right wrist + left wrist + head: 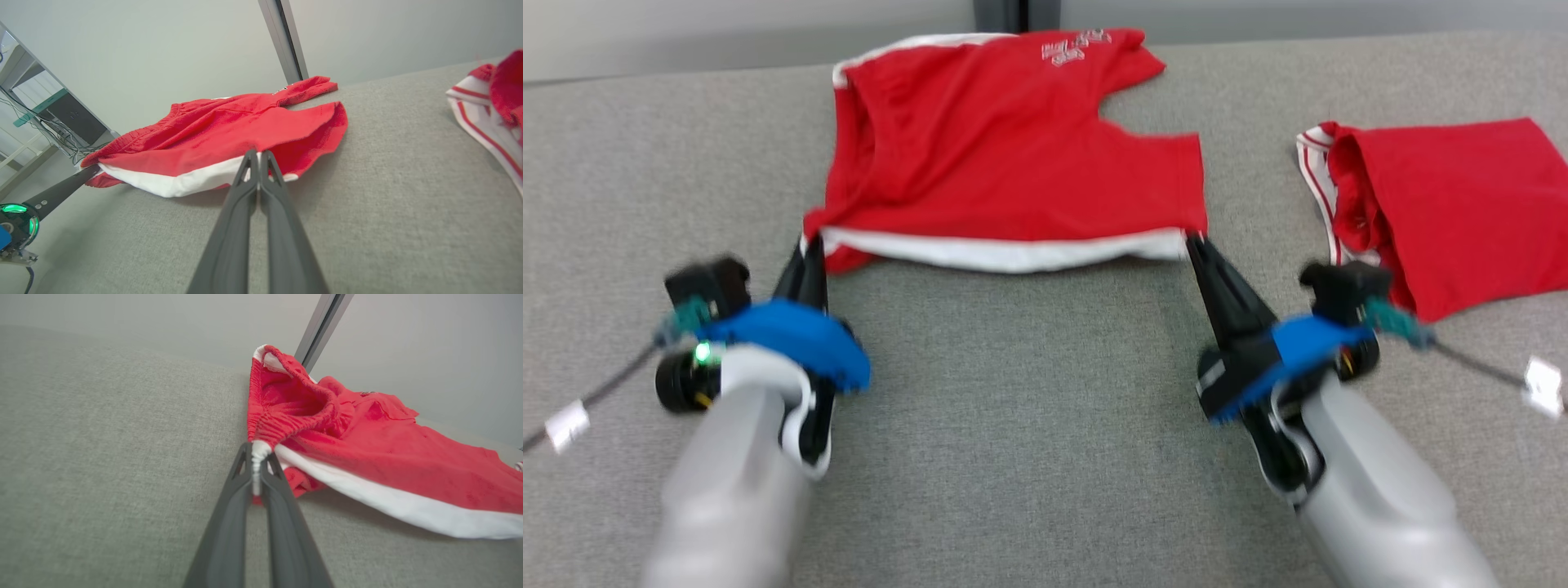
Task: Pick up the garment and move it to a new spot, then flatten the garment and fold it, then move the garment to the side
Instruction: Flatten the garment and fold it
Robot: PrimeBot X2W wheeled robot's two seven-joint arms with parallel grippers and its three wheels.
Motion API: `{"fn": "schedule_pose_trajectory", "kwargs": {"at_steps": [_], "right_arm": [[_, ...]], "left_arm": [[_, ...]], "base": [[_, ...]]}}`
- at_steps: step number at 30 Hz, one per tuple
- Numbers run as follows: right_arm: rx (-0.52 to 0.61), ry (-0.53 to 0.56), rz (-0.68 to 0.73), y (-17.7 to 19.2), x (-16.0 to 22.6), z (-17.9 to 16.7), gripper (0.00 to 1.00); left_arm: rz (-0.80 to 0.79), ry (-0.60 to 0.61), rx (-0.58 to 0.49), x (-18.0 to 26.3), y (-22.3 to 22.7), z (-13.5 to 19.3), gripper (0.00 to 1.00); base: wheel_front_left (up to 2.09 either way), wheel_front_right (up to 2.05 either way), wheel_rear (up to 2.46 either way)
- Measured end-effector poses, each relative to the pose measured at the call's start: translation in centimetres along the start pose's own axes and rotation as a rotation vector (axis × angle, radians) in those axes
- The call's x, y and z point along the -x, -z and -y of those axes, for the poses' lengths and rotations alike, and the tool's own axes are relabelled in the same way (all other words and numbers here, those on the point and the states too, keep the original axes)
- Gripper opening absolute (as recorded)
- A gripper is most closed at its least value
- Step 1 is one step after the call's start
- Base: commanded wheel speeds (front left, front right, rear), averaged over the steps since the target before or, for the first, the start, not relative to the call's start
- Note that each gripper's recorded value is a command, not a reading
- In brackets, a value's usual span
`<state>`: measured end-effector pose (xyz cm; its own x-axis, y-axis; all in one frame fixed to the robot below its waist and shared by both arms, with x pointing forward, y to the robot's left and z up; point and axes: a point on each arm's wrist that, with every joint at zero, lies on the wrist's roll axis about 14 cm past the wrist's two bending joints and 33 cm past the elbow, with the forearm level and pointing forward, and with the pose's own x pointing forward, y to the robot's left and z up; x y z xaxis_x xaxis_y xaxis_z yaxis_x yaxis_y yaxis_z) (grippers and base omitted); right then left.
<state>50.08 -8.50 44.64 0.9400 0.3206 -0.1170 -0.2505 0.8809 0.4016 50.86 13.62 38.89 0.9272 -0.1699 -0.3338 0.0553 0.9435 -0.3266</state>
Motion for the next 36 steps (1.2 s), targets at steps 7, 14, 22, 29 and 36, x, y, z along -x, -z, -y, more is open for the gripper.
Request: {"fn": "schedule_pose_trajectory", "kwargs": {"at_steps": [7,14,22,29,36], "right_arm": [[0.010,0.013,0.066,0.2,7.0,-0.2,0.00],[0.007,0.073,0.068,0.4,13.1,-0.2,0.00],[0.037,0.127,0.039,-1.0,17.4,-0.7,0.00],[0.063,0.128,0.026,-2.0,16.9,-0.7,0.00],[0.106,0.059,-0.009,-2.9,10.0,0.6,0.00]], "left_arm": [[0.092,-0.006,-0.044,6.4,0.5,-0.5,0.00],[0.094,-0.035,-0.045,12.6,1.2,0.2,0.00],[0.024,-0.008,-0.022,17.4,0.6,3.0,0.00],[-0.031,0.038,-0.008,17.7,0.6,4.2,0.00],[-0.101,0.070,0.076,14.3,1.4,4.0,0.00]], "base": [[0.00,0.00,0.00],[0.00,0.00,0.00],[0.00,0.00,0.00],[0.00,0.00,0.00],[0.00,0.00,0.00]]}}
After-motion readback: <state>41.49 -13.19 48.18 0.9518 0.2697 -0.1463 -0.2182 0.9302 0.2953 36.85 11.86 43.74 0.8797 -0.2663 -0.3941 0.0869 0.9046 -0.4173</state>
